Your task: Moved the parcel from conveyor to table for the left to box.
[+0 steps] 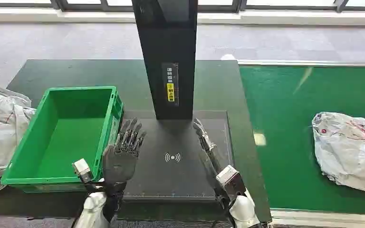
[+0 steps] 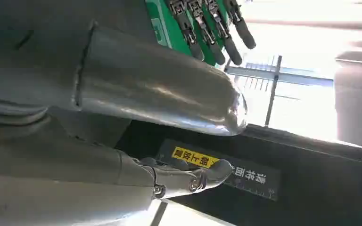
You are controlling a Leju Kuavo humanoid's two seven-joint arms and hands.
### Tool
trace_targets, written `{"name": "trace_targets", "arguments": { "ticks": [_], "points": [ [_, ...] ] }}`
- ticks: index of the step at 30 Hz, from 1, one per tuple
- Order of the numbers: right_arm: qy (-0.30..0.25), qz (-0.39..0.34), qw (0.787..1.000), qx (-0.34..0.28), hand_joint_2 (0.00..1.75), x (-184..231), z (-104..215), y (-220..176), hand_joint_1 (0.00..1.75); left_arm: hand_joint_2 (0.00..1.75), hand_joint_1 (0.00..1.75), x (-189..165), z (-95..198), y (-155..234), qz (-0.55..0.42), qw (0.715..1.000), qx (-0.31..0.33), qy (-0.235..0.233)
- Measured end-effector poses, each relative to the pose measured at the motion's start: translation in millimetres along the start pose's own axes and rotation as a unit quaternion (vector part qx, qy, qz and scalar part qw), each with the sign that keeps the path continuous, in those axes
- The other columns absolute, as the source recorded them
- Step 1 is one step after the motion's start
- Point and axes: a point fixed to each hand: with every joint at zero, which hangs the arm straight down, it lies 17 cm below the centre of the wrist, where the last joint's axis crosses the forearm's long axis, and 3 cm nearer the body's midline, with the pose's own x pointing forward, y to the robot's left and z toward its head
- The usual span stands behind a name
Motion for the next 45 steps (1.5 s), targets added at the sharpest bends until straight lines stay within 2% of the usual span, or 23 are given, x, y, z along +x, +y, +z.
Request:
{"name": "trace_targets", "arguments": {
  "ticks": [2,3,4,6,7,9,10,11,14,18,24,30,32,33,35,36,38,40,42,45],
  "points": [
    [0.001,0.002,1.000,0.002,0.00,-0.7,0.2,0.8,0.00,0.00,0.00,-1.1,0.0,2.5,-0.005,1.000,0.006,0.002],
    [0.014,0.030,0.999,0.001,0.00,-9.4,1.2,1.9,0.00,0.00,0.00,-1.4,-0.1,8.1,-0.031,0.999,0.022,0.003],
    [0.041,0.075,0.996,-0.002,0.00,-30.6,5.5,7.9,0.00,0.00,0.00,12.7,-6.1,10.8,-0.081,0.996,0.044,-0.015],
    [0.083,0.139,0.987,-0.018,0.00,-61.3,22.1,18.0,0.00,0.00,0.00,50.5,-29.1,24.8,-0.187,0.971,0.131,-0.071],
    [0.091,0.146,0.985,-0.013,1.75,-68.2,27.5,21.9,0.00,1.75,0.00,64.4,-33.7,32.3,-0.226,0.953,0.181,-0.091],
    [0.107,0.143,0.984,-0.008,1.75,-79.0,35.4,29.1,0.00,1.75,0.00,87.4,-29.4,46.3,-0.277,0.920,0.253,-0.116],
    [0.115,0.139,0.984,-0.005,1.75,-84.1,39.3,32.0,0.00,0.00,0.00,95.3,-30.6,44.9,-0.284,0.914,0.261,-0.126],
    [0.121,0.136,0.983,-0.004,0.00,-87.7,42.2,33.5,0.00,0.00,0.00,98.8,-34.2,38.0,-0.277,0.918,0.249,-0.133],
    [0.124,0.095,0.987,-0.044,0.00,-86.0,41.2,22.5,0.00,0.00,0.00,98.7,-41.4,23.8,-0.242,0.934,0.224,-0.140],
    [0.094,0.060,0.987,-0.118,0.00,-62.5,28.8,-11.2,0.00,0.00,0.00,95.0,-42.8,20.0,-0.233,0.939,0.212,-0.137],
    [0.056,0.102,0.969,-0.219,0.00,-19.9,33.0,-75.2,0.00,0.00,0.00,86.6,-42.8,19.4,-0.232,0.942,0.208,-0.127],
    [0.051,0.105,0.967,-0.225,0.00,-15.9,33.2,-78.7,0.00,0.00,0.00,86.4,-42.8,19.5,-0.231,0.942,0.208,-0.127],
    [0.011,0.120,0.950,-0.287,0.00,21.7,43.0,-108.8,0.00,0.00,0.00,80.7,-42.5,20.0,-0.225,0.944,0.207,-0.120],
    [-0.006,0.104,0.956,-0.276,1.75,35.0,46.2,-114.2,0.00,0.00,0.00,76.7,-42.7,16.6,-0.233,0.946,0.196,-0.115],
    [0.011,0.128,0.952,-0.278,1.75,29.2,52.9,-126.6,0.00,0.00,0.00,73.8,-42.0,13.0,-0.245,0.945,0.186,-0.111],
    [0.029,0.164,0.944,-0.283,1.75,24.8,55.7,-135.9,0.00,0.00,0.00,71.7,-40.7,10.2,-0.266,0.941,0.179,-0.107],
    [0.089,0.260,0.914,-0.300,1.75,10.1,69.4,-169.7,0.00,0.00,0.00,66.9,-34.8,0.3,-0.303,0.935,0.158,-0.098],
    [0.136,0.322,0.881,-0.318,1.75,0.7,89.3,-205.1,0.00,0.00,0.00,62.7,-30.5,-6.5,-0.315,0.934,0.145,-0.092],
    [0.163,0.358,0.860,-0.326,1.75,-3.5,106.3,-230.3,0.00,0.00,0.00,60.6,-27.4,-8.7,-0.322,0.932,0.140,-0.088],
    [0.184,0.376,0.841,-0.342,1.75,-5.3,127.3,-254.9,0.00,0.00,0.00,60.0,-26.8,-9.2,-0.327,0.931,0.140,-0.087]
  ]
}}
